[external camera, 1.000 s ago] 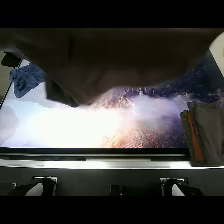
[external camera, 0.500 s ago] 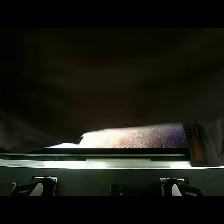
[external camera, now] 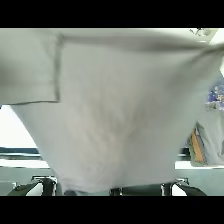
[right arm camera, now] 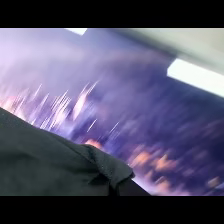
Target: Fold the shirts.
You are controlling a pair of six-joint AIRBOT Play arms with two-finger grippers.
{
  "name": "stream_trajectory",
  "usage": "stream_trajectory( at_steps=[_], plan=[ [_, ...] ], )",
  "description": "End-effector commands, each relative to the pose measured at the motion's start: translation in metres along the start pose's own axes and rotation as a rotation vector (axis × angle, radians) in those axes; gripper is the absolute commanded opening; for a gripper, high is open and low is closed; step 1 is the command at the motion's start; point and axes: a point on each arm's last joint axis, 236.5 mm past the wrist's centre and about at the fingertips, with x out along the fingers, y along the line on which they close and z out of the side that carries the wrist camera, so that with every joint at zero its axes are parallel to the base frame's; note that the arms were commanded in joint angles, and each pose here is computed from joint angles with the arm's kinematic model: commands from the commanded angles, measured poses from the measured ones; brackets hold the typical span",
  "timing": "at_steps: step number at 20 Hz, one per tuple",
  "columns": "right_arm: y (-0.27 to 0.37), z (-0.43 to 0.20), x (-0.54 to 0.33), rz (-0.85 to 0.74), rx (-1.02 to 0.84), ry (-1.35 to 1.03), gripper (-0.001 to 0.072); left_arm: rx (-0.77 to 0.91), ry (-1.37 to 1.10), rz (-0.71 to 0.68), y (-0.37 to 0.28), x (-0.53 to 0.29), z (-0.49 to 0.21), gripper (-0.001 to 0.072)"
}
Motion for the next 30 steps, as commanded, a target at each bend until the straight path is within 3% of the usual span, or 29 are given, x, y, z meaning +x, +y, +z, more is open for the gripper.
stream_trajectory(
  at_steps=[1,4,6,11,14,19,23,30],
  plan=[
    [0.041,-0.083,0.154,0.239,-0.009,0.425,0.0038,-0.141,0.462,0.038,0.061,0.111,-0.162,0.0028],
    [0.057,-0.092,0.275,0.217,-0.018,0.417,0.0039,-0.235,0.685,0.074,0.102,0.173,-0.284,0.0029],
    [0.053,-0.082,0.323,0.158,0.034,0.326,0.0039,-0.280,0.720,0.088,0.118,0.205,-0.320,0.0030],
    [-0.002,-0.027,0.355,-0.036,0.191,0.029,0.0039,-0.313,0.469,0.136,0.151,0.272,-0.293,0.0030],
    [-0.031,-0.030,0.354,-0.085,0.259,-0.011,0.0038,-0.321,0.350,0.139,0.156,0.297,-0.266,0.0030],
    [0.002,-0.076,0.367,0.017,0.257,0.181,0.0038,-0.320,0.492,0.081,0.128,0.311,-0.313,0.0030],
    [0.010,-0.101,0.339,0.079,0.207,0.314,0.0039,-0.256,0.592,0.085,0.131,0.275,-0.307,0.0030],
    [0.070,-0.190,0.287,0.352,0.144,0.758,0.0038,-0.267,1.095,0.076,0.134,0.179,-0.393,0.0030]
  ],
)
